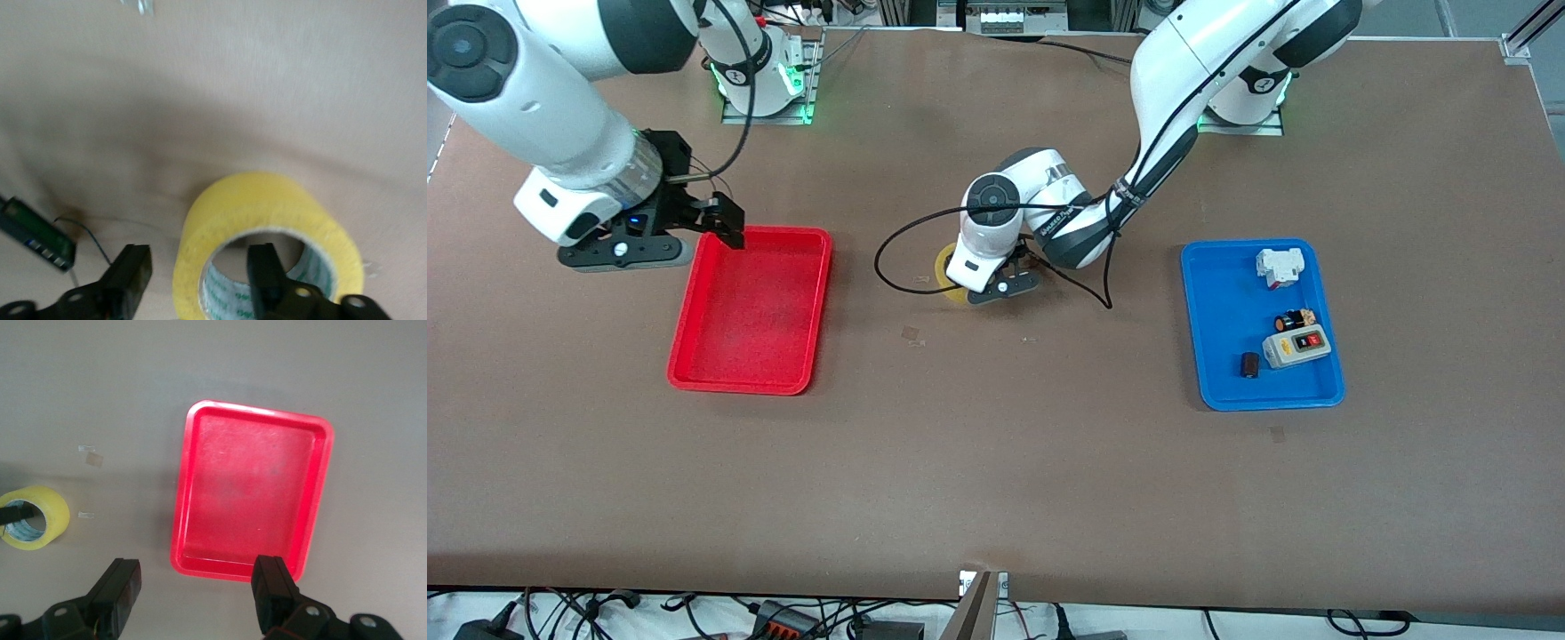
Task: Place and move tape with both arms
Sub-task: 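Set the tape down mid-table with the left gripper while the right gripper approaches, then grasp the tape with the right gripper while the left gripper withdraws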
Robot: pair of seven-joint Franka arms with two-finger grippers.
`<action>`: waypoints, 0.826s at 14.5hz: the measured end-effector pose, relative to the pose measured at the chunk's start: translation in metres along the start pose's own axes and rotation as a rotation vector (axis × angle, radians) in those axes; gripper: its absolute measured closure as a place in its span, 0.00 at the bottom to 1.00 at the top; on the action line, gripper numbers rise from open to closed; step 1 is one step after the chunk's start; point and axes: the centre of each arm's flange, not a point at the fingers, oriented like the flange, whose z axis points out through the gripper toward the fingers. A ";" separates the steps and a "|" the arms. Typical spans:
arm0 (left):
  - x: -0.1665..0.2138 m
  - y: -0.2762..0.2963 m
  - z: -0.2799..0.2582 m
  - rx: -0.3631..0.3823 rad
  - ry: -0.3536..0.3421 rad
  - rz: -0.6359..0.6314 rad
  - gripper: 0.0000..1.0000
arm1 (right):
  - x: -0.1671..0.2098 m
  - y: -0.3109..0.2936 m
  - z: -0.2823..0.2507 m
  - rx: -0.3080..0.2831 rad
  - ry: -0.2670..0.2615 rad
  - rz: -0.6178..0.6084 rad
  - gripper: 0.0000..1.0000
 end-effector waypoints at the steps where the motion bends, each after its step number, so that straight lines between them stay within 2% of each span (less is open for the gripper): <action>1: 0.014 -0.003 -0.013 -0.012 0.010 -0.019 0.00 | -0.002 -0.010 0.008 0.001 -0.001 0.000 0.02; 4: 0.051 -0.023 -0.069 0.002 0.044 -0.070 0.00 | -0.008 -0.037 0.032 0.020 -0.001 0.011 0.02; 7: 0.073 -0.046 -0.119 0.033 0.072 -0.088 0.00 | -0.015 -0.069 0.067 0.050 0.023 0.025 0.02; 12: 0.112 -0.095 -0.167 0.114 0.076 -0.105 0.00 | -0.027 -0.156 0.138 0.060 0.029 0.066 0.02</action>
